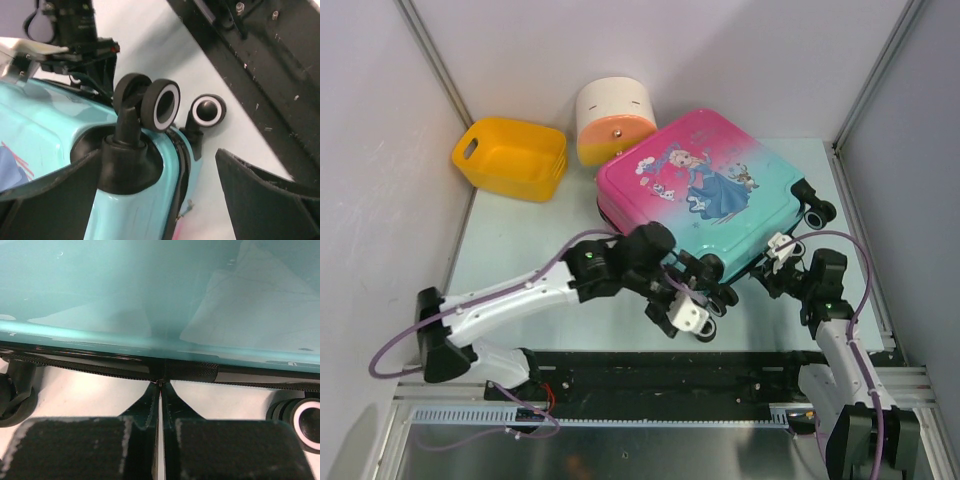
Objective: Open, take out, and arrange the luggage
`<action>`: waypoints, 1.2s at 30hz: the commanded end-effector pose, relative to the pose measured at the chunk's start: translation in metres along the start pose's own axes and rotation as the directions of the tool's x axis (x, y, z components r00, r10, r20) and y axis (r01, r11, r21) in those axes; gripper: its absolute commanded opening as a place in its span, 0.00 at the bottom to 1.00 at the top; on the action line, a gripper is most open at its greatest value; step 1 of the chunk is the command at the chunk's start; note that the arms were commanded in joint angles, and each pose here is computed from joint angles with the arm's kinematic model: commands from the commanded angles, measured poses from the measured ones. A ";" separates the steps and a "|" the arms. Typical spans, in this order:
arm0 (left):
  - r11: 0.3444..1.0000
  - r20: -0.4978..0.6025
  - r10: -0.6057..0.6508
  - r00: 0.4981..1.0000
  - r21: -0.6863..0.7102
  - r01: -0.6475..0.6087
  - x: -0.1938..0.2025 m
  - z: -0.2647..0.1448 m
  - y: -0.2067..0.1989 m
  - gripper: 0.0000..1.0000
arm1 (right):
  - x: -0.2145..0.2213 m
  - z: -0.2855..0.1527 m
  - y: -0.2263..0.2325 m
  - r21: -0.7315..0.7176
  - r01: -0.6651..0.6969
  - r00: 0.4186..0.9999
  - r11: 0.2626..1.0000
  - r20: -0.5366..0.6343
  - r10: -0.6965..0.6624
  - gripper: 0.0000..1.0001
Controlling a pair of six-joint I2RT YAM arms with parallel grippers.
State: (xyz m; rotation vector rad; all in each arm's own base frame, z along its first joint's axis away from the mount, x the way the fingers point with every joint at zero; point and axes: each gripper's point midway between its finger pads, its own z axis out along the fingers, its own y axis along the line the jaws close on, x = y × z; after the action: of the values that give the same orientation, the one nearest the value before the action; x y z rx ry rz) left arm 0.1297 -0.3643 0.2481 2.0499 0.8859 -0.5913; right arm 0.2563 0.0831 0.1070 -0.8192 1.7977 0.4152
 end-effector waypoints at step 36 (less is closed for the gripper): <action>0.961 -0.120 0.254 0.960 0.146 -0.236 0.013 0.085 0.013 0.66 | -0.004 0.016 -0.011 0.083 0.029 0.999 0.996 0.013 -0.030 0.00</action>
State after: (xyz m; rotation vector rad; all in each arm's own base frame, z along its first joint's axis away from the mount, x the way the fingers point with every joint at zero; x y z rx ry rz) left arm 0.1444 -0.4282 0.1888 2.3080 0.7384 -0.3705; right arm 0.2676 0.0964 0.0926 -0.8074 1.8135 0.3804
